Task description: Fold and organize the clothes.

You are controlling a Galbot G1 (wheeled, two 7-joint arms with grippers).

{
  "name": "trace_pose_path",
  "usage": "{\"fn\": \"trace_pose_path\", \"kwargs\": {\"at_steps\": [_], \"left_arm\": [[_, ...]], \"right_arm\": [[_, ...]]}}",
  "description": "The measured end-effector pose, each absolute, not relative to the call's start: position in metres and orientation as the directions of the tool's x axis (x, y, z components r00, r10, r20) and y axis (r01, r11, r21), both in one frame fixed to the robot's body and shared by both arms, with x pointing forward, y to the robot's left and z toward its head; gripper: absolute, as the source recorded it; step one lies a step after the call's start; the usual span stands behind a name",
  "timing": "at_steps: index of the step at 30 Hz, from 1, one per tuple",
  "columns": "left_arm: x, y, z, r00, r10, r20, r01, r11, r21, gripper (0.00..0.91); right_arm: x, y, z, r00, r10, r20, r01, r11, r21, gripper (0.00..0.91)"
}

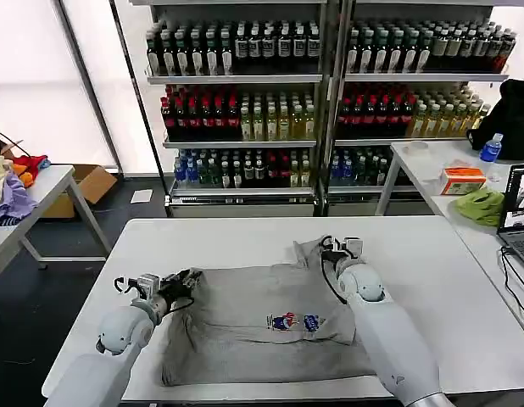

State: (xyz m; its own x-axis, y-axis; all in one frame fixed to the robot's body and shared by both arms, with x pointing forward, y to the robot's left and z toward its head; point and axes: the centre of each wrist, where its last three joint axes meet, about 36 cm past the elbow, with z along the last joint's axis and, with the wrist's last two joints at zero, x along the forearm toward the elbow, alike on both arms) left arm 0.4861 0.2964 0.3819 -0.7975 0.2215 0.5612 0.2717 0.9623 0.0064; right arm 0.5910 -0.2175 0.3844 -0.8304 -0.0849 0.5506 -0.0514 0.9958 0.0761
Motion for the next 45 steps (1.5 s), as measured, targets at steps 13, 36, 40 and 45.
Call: {"fn": "trace_pose_path", "kwargs": {"at_steps": [13, 36, 40, 45], "left_arm": [[0.48, 0.289, 0.385, -0.84, 0.204, 0.504, 0.25, 0.968, 0.024, 0.01], [0.452, 0.298, 0.41, -0.903, 0.211, 0.373, 0.246, 0.968, 0.048, 0.01], [0.442, 0.3, 0.414, -0.904, 0.217, 0.369, 0.253, 0.966, 0.05, 0.01], [0.43, 0.3, 0.417, -0.902, 0.221, 0.371, 0.258, 0.965, 0.052, 0.01]], "right_arm": [[0.578, -0.218, 0.396, -0.858, -0.111, 0.501, -0.065, 0.992, 0.109, 0.0], [0.528, -0.232, 0.456, -0.937, -0.097, 0.336, -0.074, 0.994, 0.08, 0.0], [0.505, -0.234, 0.453, -0.939, -0.085, 0.334, -0.064, 0.995, 0.073, 0.0], [0.475, -0.236, 0.447, -0.935, -0.076, 0.348, -0.052, 0.996, 0.078, 0.0]]}}
